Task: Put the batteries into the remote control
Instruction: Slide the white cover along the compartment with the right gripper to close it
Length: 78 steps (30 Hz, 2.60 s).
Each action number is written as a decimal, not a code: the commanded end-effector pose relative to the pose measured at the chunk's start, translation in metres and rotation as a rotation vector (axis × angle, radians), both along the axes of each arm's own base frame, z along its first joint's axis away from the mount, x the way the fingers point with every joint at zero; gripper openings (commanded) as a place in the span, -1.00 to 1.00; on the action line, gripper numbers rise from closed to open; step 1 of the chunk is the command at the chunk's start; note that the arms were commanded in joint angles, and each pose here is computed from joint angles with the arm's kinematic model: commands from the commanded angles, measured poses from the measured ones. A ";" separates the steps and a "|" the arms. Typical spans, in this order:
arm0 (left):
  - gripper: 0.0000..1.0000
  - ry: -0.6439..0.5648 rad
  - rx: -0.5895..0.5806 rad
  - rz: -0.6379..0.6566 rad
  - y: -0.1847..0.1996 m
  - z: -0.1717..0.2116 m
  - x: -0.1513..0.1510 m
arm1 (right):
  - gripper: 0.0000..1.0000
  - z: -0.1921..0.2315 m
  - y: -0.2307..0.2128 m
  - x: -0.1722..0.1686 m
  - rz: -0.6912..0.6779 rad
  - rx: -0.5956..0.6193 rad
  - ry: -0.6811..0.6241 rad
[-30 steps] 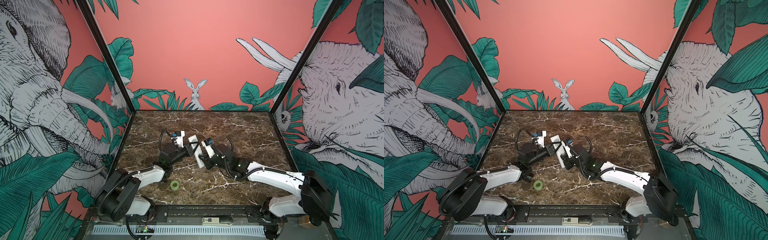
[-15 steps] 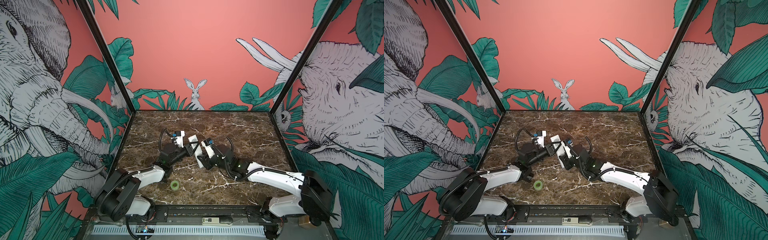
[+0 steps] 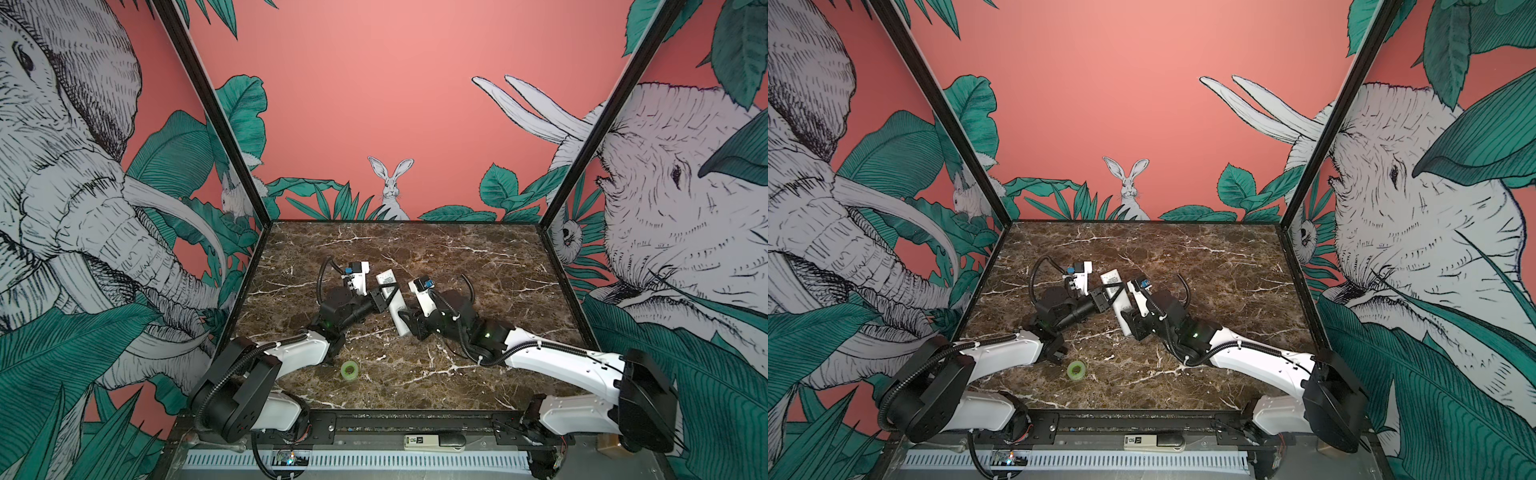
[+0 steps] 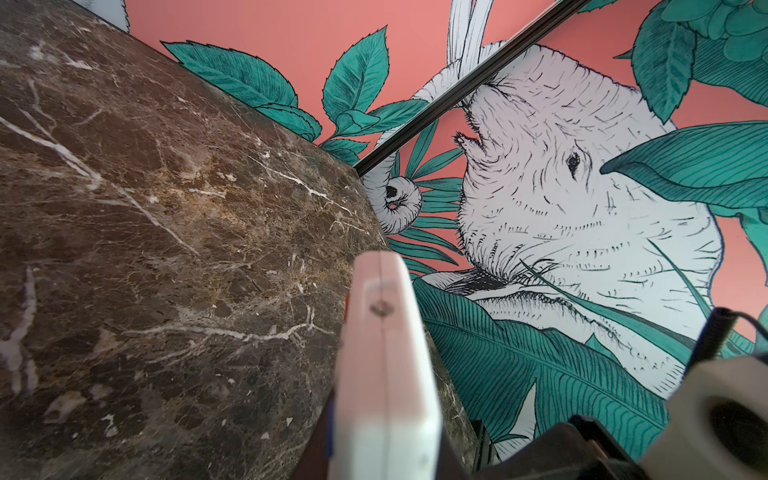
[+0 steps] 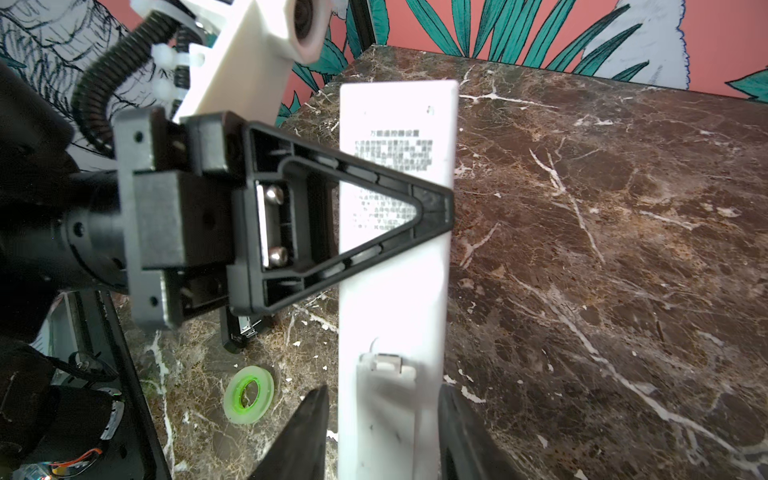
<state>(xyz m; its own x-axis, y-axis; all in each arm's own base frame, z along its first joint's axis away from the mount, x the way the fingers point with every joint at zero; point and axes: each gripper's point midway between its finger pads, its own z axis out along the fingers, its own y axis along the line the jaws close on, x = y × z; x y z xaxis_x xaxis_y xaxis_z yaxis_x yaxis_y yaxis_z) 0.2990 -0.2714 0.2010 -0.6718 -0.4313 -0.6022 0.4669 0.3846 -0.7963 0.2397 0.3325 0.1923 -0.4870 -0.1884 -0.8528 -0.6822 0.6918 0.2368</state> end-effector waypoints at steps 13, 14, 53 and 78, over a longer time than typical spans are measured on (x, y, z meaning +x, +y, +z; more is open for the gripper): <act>-1.00 -0.047 -0.045 -0.004 0.001 0.018 -0.005 | -0.19 -0.018 -0.008 0.006 -0.067 -0.076 0.041; -1.00 -0.045 -0.046 -0.005 0.001 0.017 -0.005 | -0.19 -0.019 -0.007 0.006 -0.066 -0.076 0.043; -1.00 -0.028 -0.004 0.021 0.004 0.016 0.000 | 0.46 -0.010 0.001 0.006 0.018 -0.046 0.055; -1.00 -0.037 -0.010 0.027 0.005 0.021 -0.001 | 0.14 -0.048 0.022 0.006 0.058 -0.064 0.161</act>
<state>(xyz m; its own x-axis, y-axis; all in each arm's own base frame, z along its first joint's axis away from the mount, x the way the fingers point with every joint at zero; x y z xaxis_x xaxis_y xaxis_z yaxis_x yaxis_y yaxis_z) 0.2975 -0.2650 0.1997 -0.6699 -0.4352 -0.6015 0.4427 0.4163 -0.7942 0.2388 0.3485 0.1355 -0.6158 -0.3011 -0.7281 -0.6792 0.6712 0.2969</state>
